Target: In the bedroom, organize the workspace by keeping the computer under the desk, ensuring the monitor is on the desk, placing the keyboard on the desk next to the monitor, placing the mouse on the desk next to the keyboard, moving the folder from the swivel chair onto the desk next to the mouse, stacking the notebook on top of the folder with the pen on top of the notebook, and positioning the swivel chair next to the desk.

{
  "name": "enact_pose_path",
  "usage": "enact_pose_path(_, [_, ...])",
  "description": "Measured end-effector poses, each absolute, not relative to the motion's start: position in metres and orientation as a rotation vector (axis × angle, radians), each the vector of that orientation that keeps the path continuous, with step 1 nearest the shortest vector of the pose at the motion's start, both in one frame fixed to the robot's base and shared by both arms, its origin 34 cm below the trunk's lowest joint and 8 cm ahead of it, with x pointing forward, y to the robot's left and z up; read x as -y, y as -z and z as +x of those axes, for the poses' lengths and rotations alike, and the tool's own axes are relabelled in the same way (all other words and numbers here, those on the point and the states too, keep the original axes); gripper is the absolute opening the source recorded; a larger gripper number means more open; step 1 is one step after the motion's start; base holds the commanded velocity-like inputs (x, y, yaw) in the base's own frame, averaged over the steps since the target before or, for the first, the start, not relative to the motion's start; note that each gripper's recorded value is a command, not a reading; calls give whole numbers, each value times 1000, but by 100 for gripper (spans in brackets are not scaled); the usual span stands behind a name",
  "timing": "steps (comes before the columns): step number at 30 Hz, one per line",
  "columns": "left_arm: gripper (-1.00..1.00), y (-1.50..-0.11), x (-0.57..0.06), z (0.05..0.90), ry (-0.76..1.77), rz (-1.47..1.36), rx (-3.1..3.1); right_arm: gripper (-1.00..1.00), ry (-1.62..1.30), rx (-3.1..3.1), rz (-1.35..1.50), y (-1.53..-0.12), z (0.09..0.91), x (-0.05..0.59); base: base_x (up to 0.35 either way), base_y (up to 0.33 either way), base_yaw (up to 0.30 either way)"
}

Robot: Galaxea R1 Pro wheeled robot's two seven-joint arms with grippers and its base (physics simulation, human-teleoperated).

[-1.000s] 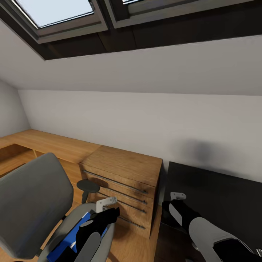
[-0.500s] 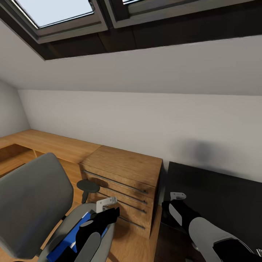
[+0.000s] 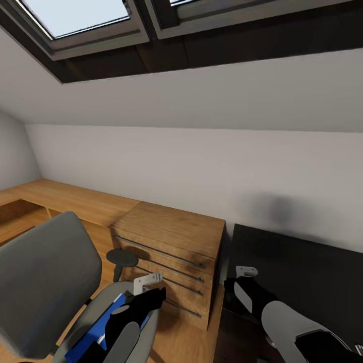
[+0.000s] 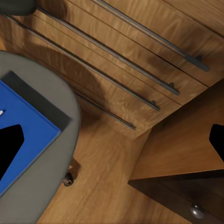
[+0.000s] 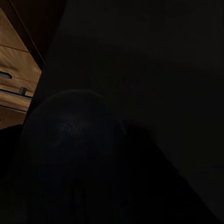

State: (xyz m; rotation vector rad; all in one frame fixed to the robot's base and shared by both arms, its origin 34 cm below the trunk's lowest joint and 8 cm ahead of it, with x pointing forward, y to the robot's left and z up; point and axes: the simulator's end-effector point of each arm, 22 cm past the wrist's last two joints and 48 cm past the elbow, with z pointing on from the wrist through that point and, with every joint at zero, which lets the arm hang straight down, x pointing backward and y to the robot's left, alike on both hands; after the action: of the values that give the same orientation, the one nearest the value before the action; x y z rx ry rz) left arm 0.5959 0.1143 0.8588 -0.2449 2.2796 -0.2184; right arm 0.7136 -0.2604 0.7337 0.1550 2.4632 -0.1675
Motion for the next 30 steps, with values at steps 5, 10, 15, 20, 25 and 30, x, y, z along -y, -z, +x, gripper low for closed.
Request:
enact_pose_path(5, [100,-860,-114,596,220,-242,-2281,-100,170,-2467,158,-734,712,261,0,0,0])
enact_pose_path(10, [100,-866,-114,595,217,-242,-2284,-100,167,-2476,169,-738,709,262,0,0,0])
enact_pose_path(15, [100,-870,-116,594,207,-243,-2289,-100,135,-2341,182,-790,746,259,0,0,0])
enact_pose_path(20, [100,-869,-118,592,190,-243,-2307,-100,95,-2177,208,-876,784,262,0,0,0])
enact_pose_path(25, [100,-874,-119,591,186,-243,-2309,-100,141,-2120,259,-916,752,270,-104,0,0])
enact_pose_path(30, [100,-880,-119,591,184,-244,-2309,-100,158,-2086,287,-949,710,271,-303,0,0])
